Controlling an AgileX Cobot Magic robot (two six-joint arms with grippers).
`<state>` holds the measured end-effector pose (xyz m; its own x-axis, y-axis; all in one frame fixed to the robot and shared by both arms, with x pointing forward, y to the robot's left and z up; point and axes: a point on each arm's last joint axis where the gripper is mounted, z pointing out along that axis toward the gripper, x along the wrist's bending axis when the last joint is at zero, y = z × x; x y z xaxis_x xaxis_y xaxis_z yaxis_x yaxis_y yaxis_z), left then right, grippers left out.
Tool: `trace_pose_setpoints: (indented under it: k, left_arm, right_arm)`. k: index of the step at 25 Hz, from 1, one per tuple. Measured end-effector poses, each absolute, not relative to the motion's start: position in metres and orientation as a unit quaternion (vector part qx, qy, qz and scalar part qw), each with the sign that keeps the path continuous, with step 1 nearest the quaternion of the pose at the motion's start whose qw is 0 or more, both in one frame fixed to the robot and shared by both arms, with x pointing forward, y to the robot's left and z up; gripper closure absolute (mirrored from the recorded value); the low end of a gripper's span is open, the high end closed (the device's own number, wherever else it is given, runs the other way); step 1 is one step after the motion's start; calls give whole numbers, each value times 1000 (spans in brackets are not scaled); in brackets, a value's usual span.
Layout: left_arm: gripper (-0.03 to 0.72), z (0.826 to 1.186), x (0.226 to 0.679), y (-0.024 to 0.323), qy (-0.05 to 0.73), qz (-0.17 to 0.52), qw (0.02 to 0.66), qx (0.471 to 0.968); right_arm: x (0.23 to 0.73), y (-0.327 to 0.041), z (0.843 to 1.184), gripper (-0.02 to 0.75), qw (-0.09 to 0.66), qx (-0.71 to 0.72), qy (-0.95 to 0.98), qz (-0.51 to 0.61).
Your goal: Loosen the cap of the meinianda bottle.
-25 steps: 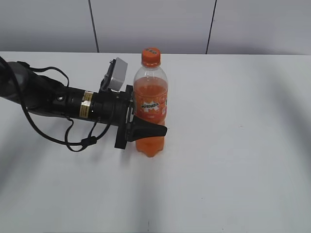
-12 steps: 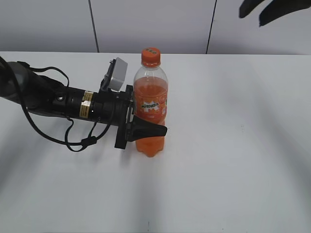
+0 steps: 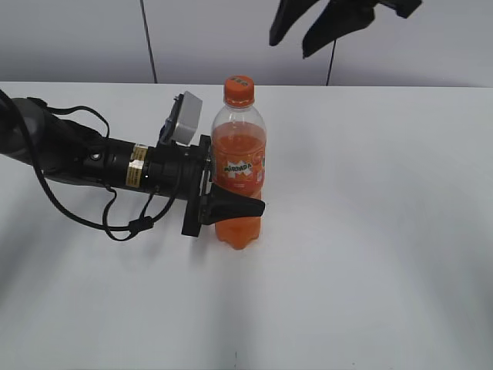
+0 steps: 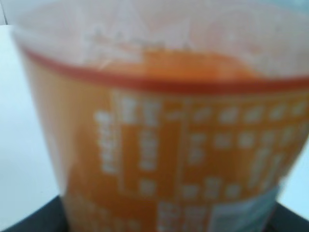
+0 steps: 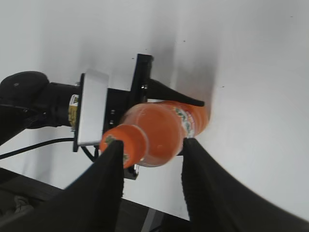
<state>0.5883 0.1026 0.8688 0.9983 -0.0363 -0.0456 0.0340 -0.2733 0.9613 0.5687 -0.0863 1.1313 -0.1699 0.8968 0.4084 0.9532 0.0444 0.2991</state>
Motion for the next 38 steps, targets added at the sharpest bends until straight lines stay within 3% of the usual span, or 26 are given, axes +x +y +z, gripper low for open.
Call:
trace_pose_setpoints:
  k: [10, 38]
  left_arm:
    - [270, 869, 588, 103, -1, -29, 603, 797]
    - [270, 869, 588, 103, -1, -29, 603, 797]
  right_arm:
    - [563, -44, 1116, 434, 76, -634, -731, -241]
    - [556, -31, 1109, 434, 22, -630, -745, -218]
